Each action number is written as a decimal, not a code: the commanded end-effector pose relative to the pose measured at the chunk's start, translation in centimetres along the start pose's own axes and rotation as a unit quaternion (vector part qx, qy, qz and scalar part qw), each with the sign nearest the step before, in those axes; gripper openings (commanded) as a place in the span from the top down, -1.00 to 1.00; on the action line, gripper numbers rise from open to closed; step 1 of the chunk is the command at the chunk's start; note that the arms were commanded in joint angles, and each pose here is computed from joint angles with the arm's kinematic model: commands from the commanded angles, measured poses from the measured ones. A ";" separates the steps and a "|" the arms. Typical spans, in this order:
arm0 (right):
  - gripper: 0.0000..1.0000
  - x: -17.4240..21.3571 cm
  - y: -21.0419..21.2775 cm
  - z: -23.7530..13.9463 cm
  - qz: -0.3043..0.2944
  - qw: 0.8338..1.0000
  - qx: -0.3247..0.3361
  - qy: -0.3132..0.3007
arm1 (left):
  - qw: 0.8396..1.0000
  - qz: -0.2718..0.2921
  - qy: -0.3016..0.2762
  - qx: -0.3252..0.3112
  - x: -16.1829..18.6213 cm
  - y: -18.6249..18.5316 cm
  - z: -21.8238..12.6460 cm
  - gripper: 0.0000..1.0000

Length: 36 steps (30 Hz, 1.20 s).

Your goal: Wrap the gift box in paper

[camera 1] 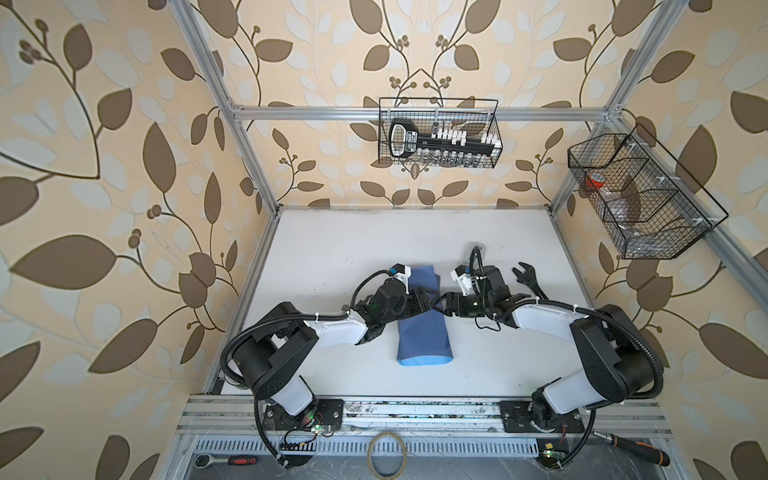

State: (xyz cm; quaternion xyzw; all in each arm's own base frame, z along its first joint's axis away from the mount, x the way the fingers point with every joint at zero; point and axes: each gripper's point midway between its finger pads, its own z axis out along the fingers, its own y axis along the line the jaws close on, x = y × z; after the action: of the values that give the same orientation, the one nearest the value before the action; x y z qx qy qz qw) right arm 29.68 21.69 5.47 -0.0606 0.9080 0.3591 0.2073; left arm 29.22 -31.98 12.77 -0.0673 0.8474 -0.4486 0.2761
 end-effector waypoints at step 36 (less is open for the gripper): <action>-0.51 5.8 -5.4 0.3 0.037 0.990 0.109 0.087 | 0.982 0.048 0.108 -0.146 -5.7 6.0 1.8 -0.64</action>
State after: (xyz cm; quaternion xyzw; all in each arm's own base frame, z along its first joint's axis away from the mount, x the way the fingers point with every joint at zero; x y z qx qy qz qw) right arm 29.65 21.87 5.56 -0.0638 0.9059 0.3637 0.2072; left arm 34.66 -26.73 8.11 -0.0367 0.9392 -0.2893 0.1812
